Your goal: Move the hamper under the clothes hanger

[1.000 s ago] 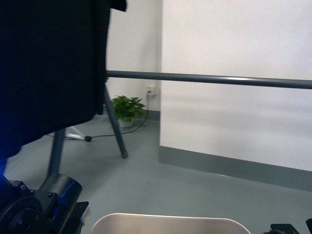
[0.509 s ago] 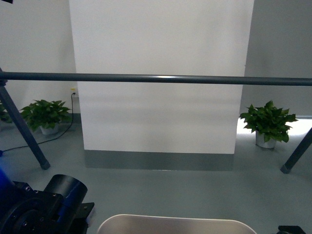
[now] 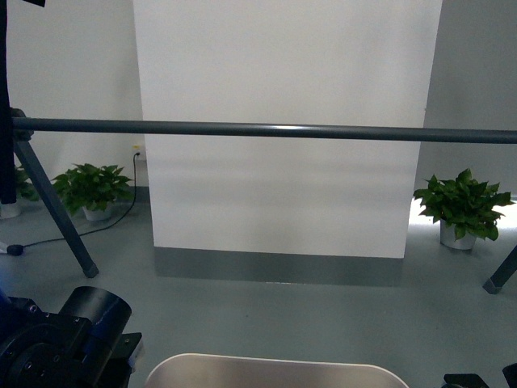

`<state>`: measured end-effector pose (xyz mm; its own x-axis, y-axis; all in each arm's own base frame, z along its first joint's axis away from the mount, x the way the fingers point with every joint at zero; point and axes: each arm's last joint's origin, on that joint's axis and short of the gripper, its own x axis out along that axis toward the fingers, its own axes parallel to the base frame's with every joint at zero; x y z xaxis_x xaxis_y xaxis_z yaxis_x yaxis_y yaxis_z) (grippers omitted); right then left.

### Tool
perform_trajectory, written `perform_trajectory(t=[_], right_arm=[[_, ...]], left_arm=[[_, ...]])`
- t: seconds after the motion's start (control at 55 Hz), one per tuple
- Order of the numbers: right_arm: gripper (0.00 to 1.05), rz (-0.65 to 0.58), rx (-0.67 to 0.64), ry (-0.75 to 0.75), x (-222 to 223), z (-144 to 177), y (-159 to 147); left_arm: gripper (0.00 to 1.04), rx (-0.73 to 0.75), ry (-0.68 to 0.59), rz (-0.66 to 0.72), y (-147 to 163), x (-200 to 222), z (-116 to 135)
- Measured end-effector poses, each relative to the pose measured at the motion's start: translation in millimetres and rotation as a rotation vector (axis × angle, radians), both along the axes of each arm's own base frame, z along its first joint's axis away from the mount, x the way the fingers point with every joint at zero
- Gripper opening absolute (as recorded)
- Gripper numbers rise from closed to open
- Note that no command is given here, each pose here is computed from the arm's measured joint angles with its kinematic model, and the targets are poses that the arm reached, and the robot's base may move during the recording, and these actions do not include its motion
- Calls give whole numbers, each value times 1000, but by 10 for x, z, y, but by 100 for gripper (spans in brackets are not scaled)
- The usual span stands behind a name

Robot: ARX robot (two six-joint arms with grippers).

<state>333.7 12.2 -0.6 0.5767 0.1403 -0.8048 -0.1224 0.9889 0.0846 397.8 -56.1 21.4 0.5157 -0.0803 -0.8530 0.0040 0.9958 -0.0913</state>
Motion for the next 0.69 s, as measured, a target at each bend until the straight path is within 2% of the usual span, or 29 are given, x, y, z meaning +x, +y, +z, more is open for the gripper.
perform_trajectory(t=[0.691], right_arm=[[3, -14, -8, 0, 1, 0, -31]], left_arm=[[5, -3, 0, -13, -46, -7, 0]])
